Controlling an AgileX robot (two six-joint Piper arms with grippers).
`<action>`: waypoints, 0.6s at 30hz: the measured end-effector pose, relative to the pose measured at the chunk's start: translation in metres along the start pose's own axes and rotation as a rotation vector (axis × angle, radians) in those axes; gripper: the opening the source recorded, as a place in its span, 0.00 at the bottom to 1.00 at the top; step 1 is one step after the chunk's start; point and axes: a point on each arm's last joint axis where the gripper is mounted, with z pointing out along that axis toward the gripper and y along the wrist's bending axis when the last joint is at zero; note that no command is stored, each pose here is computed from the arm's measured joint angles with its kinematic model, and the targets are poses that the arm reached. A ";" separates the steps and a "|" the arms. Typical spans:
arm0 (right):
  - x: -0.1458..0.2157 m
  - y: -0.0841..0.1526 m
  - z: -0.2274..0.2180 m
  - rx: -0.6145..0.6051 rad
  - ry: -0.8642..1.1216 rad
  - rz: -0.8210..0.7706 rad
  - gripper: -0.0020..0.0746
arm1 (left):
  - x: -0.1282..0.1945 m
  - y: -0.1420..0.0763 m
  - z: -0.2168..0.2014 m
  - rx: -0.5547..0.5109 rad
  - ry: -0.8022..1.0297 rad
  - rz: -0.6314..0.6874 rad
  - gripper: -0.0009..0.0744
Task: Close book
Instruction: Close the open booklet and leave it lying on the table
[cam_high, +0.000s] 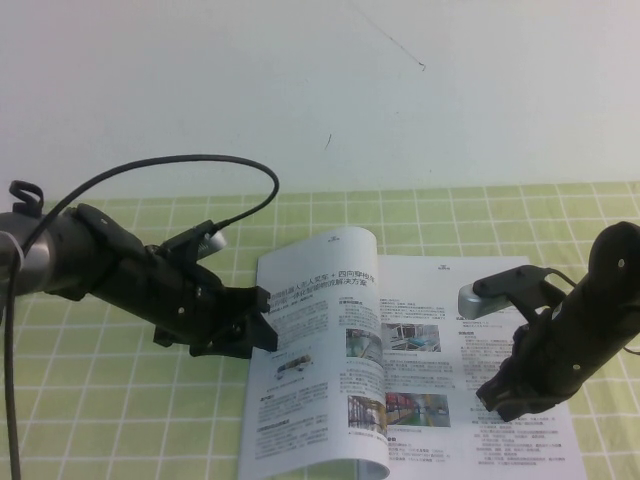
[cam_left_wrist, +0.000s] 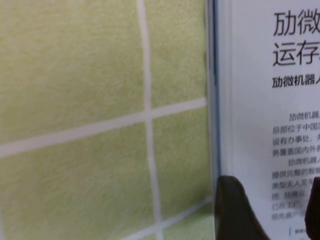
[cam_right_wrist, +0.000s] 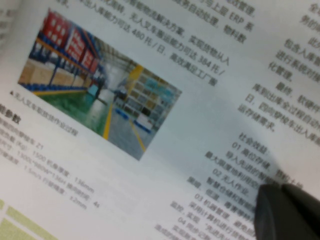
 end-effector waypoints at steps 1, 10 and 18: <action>0.000 0.000 0.000 0.000 0.000 0.000 0.02 | 0.001 -0.001 0.003 -0.001 0.002 0.003 0.40; 0.000 0.000 0.000 0.000 0.000 0.000 0.02 | 0.005 -0.025 0.031 0.125 -0.003 0.026 0.40; 0.000 0.000 0.000 0.001 -0.002 0.000 0.02 | -0.017 -0.070 0.024 0.403 -0.081 0.099 0.40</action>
